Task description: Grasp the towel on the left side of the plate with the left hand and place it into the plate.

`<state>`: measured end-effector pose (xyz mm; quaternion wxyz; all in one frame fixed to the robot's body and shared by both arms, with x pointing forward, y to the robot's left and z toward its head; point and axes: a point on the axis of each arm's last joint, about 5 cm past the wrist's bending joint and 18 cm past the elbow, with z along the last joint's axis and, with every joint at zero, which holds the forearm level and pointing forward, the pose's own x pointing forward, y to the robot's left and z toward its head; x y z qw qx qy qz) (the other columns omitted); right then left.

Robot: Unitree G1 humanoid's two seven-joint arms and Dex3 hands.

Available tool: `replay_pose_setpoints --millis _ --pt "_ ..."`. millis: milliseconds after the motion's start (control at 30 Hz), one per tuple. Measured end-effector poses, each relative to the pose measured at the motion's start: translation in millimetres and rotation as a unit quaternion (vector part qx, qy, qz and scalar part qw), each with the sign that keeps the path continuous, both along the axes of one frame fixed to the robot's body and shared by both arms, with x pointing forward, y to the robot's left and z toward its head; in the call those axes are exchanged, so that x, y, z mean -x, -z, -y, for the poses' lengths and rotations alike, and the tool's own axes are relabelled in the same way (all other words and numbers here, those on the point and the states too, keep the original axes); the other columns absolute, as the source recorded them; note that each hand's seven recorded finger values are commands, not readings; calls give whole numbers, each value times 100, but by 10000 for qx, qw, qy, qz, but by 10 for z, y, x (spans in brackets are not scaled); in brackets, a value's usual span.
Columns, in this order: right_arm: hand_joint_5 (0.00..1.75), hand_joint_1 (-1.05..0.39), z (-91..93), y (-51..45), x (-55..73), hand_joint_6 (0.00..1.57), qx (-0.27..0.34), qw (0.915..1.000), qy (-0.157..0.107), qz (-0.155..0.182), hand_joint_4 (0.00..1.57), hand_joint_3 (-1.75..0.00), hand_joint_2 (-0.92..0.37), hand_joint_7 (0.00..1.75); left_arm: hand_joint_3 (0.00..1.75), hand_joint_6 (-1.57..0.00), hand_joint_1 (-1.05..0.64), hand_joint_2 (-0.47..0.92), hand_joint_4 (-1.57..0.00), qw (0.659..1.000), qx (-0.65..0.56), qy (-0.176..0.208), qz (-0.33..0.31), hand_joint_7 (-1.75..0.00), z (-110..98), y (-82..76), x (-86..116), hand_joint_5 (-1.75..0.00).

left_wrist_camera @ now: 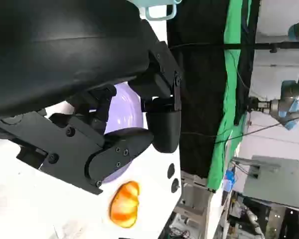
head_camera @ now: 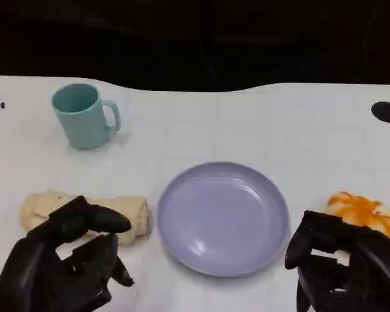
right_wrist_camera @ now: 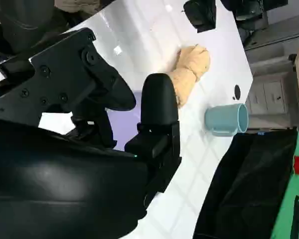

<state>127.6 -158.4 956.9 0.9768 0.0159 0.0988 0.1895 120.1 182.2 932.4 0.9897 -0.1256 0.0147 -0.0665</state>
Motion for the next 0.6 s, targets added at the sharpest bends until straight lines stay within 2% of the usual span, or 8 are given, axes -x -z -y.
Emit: replay_pose_setpoints --millis 600 --pt "175 -7 -2 -1 -4 63 60 10000 6 19 72 -128 -52 160 101 -74 -23 57 -78 10000 -1 -3 20 -141 2 -6 -9 -166"
